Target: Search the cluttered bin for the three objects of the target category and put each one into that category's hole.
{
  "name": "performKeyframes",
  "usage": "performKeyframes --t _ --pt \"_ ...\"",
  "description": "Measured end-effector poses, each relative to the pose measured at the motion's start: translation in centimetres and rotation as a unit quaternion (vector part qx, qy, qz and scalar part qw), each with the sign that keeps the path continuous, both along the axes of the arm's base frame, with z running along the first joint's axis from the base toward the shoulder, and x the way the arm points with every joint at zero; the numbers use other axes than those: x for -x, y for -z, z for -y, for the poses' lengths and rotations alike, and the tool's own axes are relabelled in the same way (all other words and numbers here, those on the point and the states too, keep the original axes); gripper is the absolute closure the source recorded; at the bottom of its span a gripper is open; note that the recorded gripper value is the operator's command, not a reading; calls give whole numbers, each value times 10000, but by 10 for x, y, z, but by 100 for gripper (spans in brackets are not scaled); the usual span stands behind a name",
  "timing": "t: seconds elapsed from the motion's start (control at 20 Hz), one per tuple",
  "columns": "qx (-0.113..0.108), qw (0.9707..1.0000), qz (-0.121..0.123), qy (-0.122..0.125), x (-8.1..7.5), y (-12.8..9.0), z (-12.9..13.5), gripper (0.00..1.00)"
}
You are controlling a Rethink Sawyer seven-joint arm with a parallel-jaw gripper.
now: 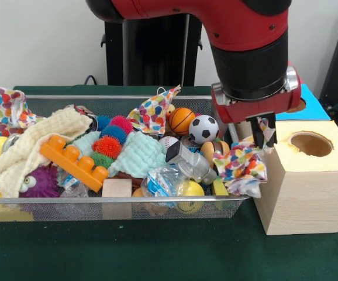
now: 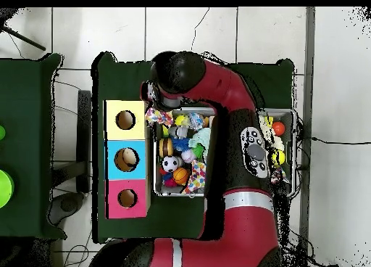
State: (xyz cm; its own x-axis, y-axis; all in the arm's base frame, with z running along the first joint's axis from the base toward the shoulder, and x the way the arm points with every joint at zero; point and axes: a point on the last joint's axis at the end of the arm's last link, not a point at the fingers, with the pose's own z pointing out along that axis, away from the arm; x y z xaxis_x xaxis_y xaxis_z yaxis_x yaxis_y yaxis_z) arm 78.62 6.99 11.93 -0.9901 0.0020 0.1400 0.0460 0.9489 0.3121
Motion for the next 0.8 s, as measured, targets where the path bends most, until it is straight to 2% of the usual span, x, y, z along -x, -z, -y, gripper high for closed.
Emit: performKeyframes --t 0.35,0.8 --pt "-79 9998 161 60 -18 -22 2 100" --pt "-121 9997 185 53 -24 -32 1 100"
